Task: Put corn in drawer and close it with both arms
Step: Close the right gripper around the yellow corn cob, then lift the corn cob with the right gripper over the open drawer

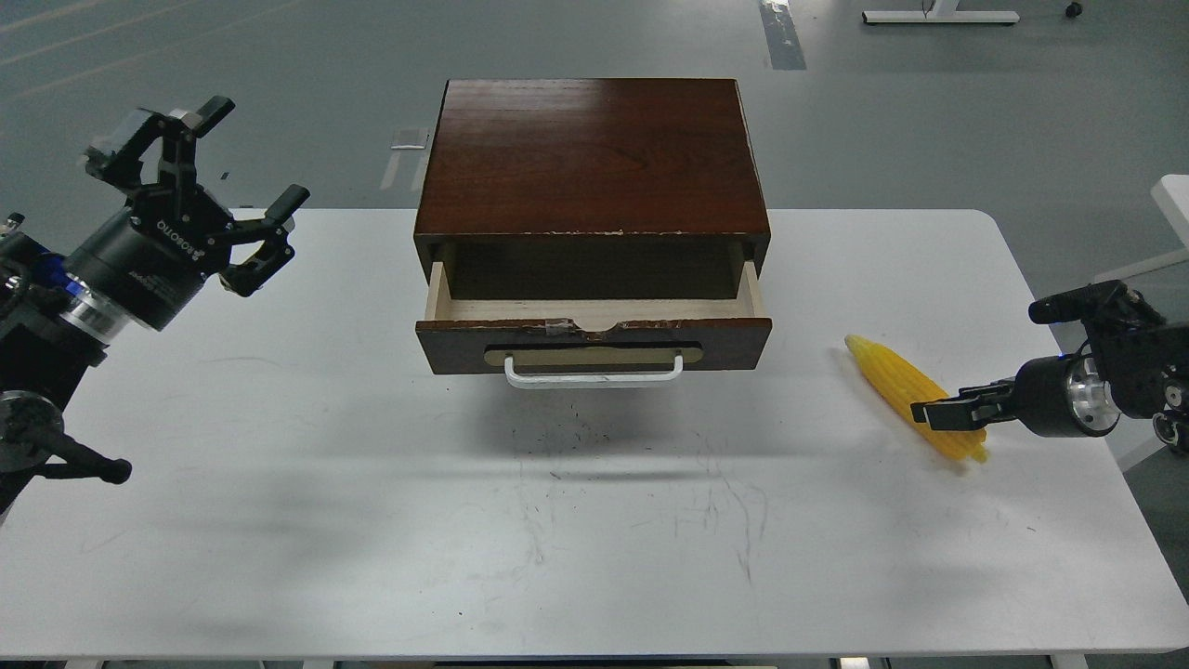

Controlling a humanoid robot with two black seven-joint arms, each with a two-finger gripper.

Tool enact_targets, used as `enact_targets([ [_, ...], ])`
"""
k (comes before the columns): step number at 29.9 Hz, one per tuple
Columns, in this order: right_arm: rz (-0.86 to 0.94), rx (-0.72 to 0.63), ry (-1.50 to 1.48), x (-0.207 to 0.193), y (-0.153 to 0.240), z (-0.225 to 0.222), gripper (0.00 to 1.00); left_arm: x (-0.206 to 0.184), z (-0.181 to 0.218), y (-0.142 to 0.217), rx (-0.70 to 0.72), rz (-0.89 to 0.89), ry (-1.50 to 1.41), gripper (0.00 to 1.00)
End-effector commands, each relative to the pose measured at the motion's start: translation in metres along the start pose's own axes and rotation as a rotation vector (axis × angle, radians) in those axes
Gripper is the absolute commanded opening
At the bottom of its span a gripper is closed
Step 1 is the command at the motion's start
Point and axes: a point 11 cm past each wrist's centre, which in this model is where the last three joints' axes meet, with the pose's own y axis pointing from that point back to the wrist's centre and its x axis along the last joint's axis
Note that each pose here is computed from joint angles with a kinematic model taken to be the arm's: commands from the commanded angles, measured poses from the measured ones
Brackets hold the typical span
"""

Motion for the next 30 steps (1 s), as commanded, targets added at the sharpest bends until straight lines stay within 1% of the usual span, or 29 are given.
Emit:
enact_targets([
  [1,-0.003,0.002,-0.003,-0.002,-0.001,0.000,0.16,0.000,0.000,0.000,0.002,0.000,-0.002,0.99],
  [2,-0.005,0.002,-0.004,-0.003,-0.001,0.000,0.09,0.000,0.000,0.000,0.001,0.001,0.000,0.99],
  [4,0.003,0.003,-0.005,0.000,0.002,0.000,0.01,0.001,0.001,0.000,-0.001,0.001,-0.004,0.99],
  [7,0.037,0.005,0.000,0.009,0.007,0.000,0.01,0.001,0.001,0.000,-0.001,0.001,-0.004,0.99],
  [9,0.095,0.010,0.030,0.026,0.016,-0.003,0.01,0.000,0.001,0.000,-0.001,0.000,-0.003,0.99],
  [11,0.182,0.004,0.071,0.059,0.040,-0.004,0.01,0.001,0.003,0.000,-0.006,0.001,-0.006,0.99],
  [13,0.230,0.004,0.091,0.080,0.056,-0.007,0.02,0.001,0.005,-0.001,-0.009,0.001,-0.007,0.99],
  [14,0.280,0.004,0.116,0.101,0.074,-0.012,0.02,0.002,0.004,0.000,-0.007,0.003,-0.007,0.99],
  [15,0.305,0.005,0.130,0.112,0.083,-0.015,0.02,0.002,0.004,0.000,-0.007,0.003,-0.007,0.99],
  [17,0.396,0.020,0.202,0.156,0.113,-0.037,0.03,0.001,0.004,0.000,-0.008,0.003,-0.006,0.99],
  [20,0.457,0.023,0.249,0.185,0.134,-0.051,0.03,0.001,0.004,-0.001,-0.009,0.000,-0.006,0.99],
  [22,0.511,0.044,0.320,0.217,0.150,-0.078,0.04,0.001,0.004,-0.001,-0.009,0.000,-0.006,0.99],
  [24,0.517,0.062,0.391,0.237,0.153,-0.104,0.04,0.001,0.007,-0.001,-0.017,0.002,-0.008,0.99],
  [26,0.509,0.066,0.441,0.247,0.155,-0.121,0.04,0.002,0.007,-0.001,-0.018,0.003,-0.008,0.99],
  [28,0.471,0.090,0.559,0.263,0.149,-0.163,0.04,0.002,0.008,-0.001,-0.018,0.004,-0.010,0.99],
  [30,0.434,0.114,0.630,0.266,0.140,-0.192,0.04,0.002,0.008,-0.001,-0.018,0.004,-0.010,0.99],
])
